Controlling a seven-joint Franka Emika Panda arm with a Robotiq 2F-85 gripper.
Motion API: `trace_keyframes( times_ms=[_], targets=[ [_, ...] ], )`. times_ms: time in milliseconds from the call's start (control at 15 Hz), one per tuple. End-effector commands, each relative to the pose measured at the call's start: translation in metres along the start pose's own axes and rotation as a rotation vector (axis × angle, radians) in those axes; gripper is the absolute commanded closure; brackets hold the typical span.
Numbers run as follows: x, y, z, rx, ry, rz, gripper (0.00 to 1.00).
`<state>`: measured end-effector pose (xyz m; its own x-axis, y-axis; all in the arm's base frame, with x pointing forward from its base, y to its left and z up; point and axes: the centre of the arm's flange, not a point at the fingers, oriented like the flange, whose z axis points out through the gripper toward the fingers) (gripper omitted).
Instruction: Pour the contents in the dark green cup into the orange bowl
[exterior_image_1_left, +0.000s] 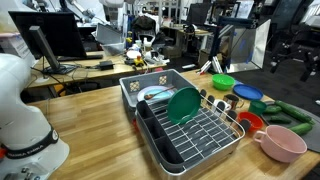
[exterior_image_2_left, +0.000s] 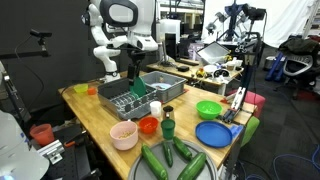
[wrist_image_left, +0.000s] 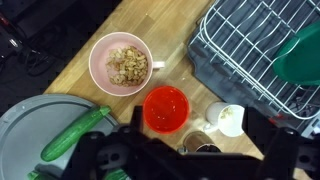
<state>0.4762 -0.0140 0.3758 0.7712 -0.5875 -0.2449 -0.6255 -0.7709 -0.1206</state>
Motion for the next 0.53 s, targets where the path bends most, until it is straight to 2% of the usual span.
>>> trace_keyframes(
  times_ms=[0,467],
  targets=[
    [-0.002,-0.001,0.003,0.038,-0.012,0.003,0.0],
    [0.023,0.024,0.008,0.09,-0.053,0.136,0.0]
  ],
)
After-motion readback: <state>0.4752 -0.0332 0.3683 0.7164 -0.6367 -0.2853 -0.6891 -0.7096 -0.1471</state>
